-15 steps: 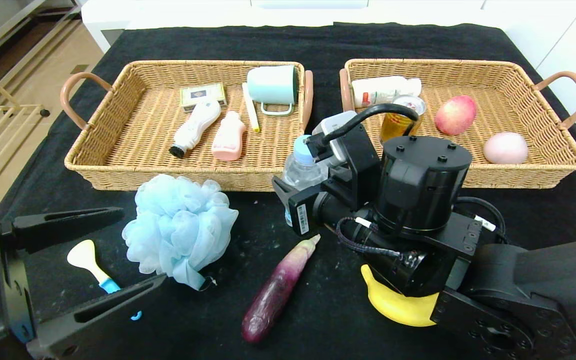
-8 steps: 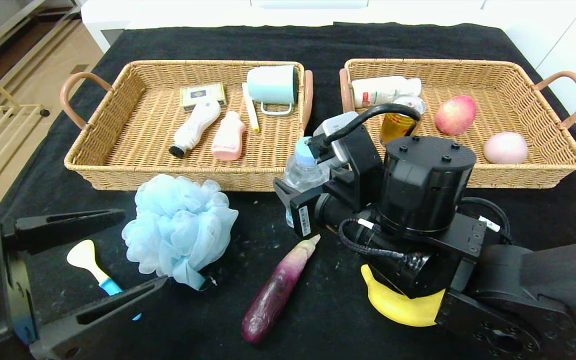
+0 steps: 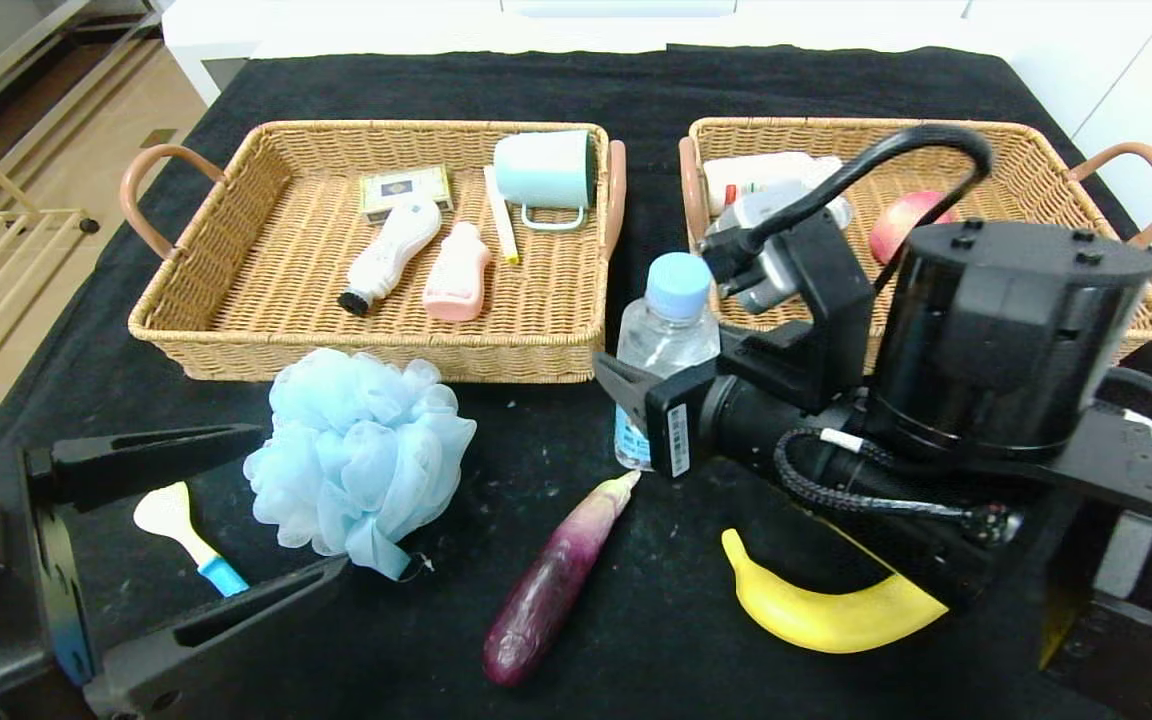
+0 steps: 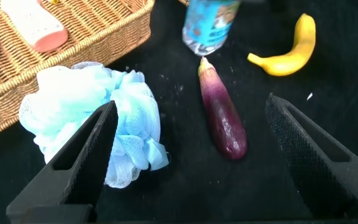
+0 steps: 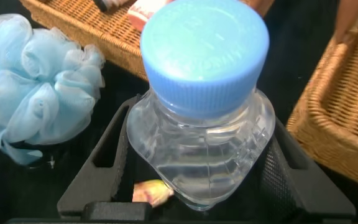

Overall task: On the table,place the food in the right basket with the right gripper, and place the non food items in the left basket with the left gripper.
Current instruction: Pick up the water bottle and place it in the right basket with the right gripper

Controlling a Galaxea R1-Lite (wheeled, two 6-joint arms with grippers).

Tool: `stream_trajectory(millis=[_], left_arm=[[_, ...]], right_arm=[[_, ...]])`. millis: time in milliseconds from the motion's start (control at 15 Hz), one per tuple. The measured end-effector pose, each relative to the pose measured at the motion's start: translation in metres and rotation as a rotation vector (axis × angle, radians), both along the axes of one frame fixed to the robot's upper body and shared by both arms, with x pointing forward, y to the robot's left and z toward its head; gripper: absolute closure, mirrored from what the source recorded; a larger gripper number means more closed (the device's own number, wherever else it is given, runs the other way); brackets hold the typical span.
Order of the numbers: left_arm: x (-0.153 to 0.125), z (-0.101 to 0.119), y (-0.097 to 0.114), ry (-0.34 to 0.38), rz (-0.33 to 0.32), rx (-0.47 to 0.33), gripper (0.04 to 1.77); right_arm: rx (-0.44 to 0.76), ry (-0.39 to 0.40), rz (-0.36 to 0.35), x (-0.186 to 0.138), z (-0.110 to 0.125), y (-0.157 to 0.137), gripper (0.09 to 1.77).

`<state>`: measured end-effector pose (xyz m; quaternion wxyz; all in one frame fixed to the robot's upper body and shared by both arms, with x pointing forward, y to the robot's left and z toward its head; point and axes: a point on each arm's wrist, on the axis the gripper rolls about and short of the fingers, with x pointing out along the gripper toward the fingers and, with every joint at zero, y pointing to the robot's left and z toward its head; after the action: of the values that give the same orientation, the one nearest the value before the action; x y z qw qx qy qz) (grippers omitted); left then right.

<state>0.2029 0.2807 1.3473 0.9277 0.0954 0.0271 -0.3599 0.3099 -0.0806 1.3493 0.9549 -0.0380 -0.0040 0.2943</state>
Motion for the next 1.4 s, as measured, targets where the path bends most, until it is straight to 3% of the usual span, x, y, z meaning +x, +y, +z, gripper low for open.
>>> stream_trajectory(millis=[467,867,1400], left_arm=[[0.003,-0.002,-0.001,0.009,0.000,0.005,0.09],[0.003,-0.002,-0.001,0.008,0.000,0.005,0.09],[0.002,-0.002,-0.001,0.007,-0.002,0.005,0.09]], right_arm=[[0.059,-0.056,-0.081,-0.006,0.038,-0.044,0.73],[0.060,-0.091,-0.241,0.015,0.068,-0.090,0.73],[0.074,-0.165,-0.435,0.044,0.090,-0.139,0.73]])
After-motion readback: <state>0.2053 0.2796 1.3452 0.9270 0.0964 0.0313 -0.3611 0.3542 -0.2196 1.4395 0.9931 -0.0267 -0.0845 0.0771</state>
